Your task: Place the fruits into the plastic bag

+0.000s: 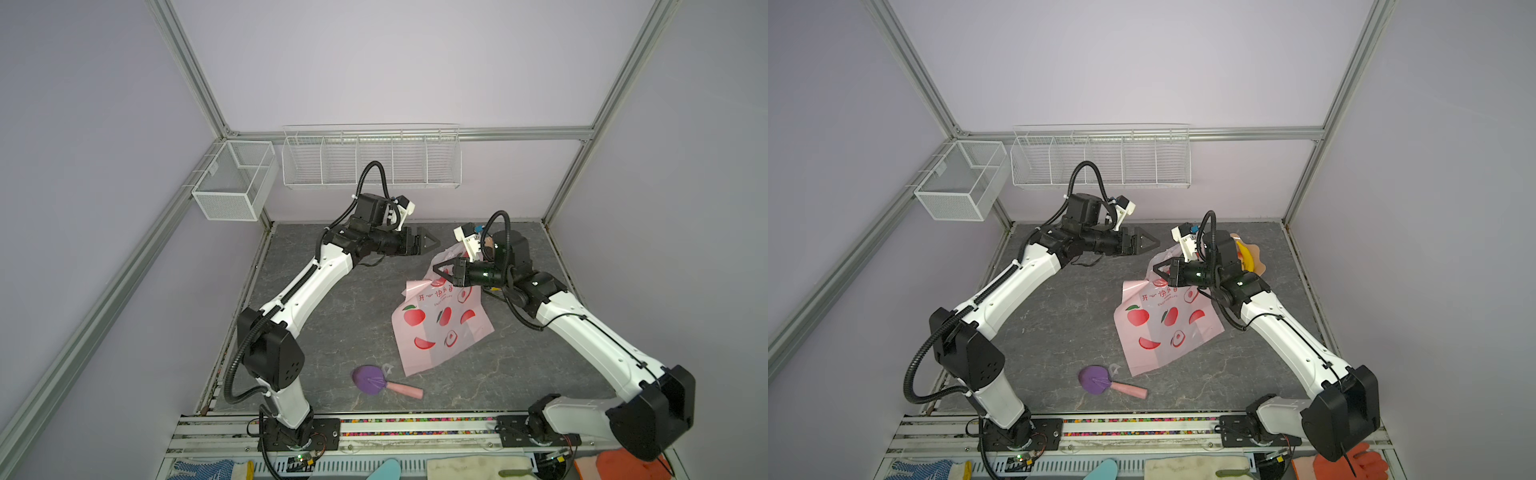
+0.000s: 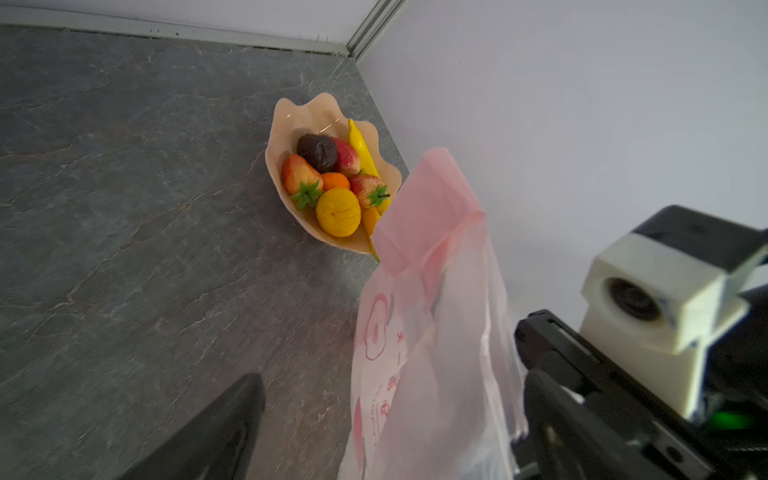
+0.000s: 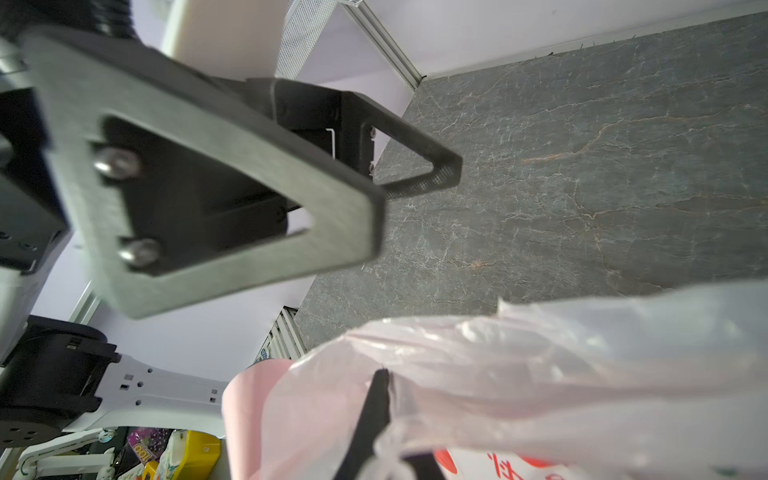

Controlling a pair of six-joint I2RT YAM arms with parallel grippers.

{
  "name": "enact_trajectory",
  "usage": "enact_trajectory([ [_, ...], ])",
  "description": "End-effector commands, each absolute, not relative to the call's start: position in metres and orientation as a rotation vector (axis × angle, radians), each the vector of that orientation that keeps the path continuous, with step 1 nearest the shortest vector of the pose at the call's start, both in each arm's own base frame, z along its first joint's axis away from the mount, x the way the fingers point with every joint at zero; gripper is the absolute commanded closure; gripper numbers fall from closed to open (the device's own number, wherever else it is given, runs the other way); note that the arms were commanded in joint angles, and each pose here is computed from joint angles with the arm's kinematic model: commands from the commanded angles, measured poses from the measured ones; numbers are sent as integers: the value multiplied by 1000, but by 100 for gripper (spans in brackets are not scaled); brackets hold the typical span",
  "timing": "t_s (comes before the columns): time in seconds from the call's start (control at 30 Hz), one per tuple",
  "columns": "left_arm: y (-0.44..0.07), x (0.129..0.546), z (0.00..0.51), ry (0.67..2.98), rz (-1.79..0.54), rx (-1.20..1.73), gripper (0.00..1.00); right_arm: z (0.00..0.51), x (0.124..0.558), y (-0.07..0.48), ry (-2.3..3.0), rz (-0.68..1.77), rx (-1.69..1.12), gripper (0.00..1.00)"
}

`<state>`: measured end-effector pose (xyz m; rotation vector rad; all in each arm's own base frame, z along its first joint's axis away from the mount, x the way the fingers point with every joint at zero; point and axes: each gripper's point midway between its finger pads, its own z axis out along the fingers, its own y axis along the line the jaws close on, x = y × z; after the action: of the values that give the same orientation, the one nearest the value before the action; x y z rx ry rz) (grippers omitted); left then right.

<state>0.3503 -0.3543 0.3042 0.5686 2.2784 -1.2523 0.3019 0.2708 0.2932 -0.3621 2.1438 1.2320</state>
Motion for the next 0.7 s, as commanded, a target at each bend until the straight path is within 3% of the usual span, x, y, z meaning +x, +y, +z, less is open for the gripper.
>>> enact_trajectory([
  [0.0, -352, 337, 292, 2330, -1188, 695, 7, 300, 300, 276, 2120, 1238, -412, 93],
  [0.33, -363, 323, 300, 2293, -1293, 809, 15, 295, 297, 278, 2143, 1231, -418, 93],
  [0.5, -353, 332, 315, 2264, -1324, 729, 9, 294, 296, 276, 2150, 1224, -417, 93],
  [0.67, -350, 312, 320, 2272, -1275, 844, 5, 291, 295, 276, 2162, 1218, -423, 93],
])
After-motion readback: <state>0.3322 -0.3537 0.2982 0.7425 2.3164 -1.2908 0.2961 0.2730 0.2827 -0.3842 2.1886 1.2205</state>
